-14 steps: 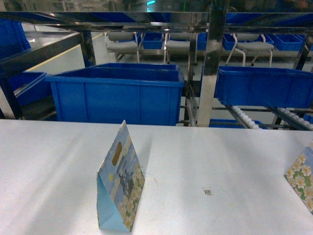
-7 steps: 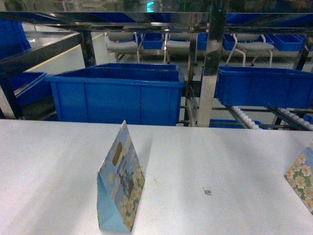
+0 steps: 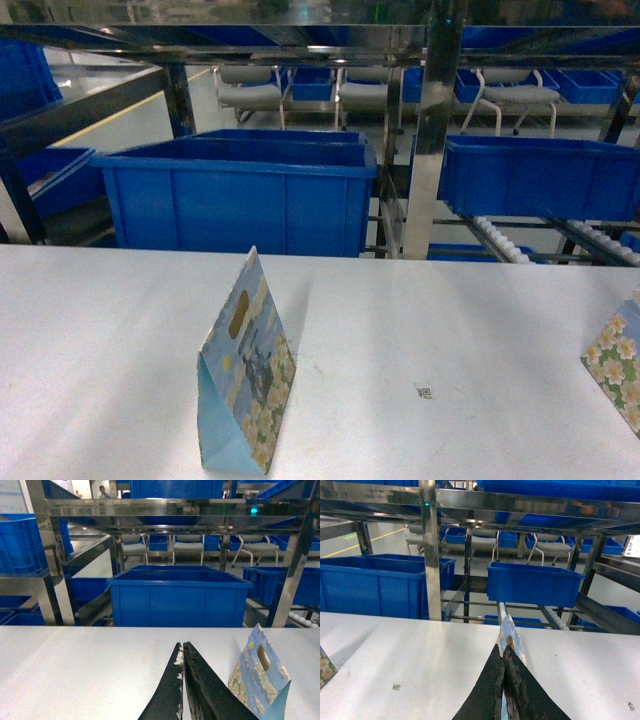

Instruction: Move flower gift bag to table near conveyor

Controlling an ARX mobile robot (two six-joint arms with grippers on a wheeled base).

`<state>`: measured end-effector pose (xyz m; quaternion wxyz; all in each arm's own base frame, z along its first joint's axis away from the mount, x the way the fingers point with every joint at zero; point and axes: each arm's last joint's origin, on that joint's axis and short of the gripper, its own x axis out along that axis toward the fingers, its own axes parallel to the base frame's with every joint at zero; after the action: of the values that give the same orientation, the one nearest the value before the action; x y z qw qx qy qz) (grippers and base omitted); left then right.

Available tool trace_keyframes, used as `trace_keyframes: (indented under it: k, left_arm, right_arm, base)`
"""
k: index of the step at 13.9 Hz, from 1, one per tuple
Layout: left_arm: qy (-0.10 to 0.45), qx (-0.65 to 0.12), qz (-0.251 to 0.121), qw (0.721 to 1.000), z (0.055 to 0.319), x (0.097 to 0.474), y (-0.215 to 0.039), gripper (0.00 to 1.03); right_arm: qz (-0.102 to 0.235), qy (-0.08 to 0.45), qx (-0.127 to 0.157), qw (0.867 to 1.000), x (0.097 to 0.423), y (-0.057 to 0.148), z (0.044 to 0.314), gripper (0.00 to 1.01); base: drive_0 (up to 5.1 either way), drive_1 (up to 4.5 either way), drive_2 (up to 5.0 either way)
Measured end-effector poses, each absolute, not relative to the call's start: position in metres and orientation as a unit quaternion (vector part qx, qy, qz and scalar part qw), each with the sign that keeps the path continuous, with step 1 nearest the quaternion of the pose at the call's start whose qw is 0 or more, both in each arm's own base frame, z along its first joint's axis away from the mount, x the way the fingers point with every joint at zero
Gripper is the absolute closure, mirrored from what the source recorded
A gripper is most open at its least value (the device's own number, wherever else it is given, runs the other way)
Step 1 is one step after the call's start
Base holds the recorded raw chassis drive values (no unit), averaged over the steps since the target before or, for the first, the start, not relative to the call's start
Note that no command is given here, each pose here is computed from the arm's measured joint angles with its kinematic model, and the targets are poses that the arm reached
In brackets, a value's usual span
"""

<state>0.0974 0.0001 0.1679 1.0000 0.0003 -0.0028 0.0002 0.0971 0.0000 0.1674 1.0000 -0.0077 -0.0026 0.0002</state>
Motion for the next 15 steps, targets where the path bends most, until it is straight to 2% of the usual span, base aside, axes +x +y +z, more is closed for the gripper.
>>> trace_keyframes:
  k: [7, 8, 14, 15]
  left_arm:
    - [0.0, 0.0, 0.0, 1.0, 0.1675, 0.0974, 0.0, 1.01]
    - [0.0, 0.0, 0.0, 1.0, 0.1674, 0.0974, 0.0, 0.89]
    - [0.0, 0.0, 0.0, 1.0, 0.1675, 0.0974, 0.0, 0.08]
    - [0.0, 0.0, 0.0, 1.0, 0.1675, 0.0974, 0.0, 0.04]
  right_arm:
    - [0.0, -0.003, -0.008, 1.0, 0.0971, 0.0, 0.1674, 0.99]
    - [0.0, -0.003, -0.008, 1.0, 0.0971, 0.0, 0.1674, 0.93]
    - [0.0, -0.003, -0.008, 1.0, 0.0971, 0.0, 0.1674, 0.11]
    - [0.0, -0.003, -0.007, 1.0, 0.0971, 0.0, 0.1674, 0.01]
  base:
    - [0.0, 0.0, 0.0]
    - [0.0, 0.0, 0.0]
    - [0.0, 0.0, 0.0]
    - [0.0, 0.0, 0.0]
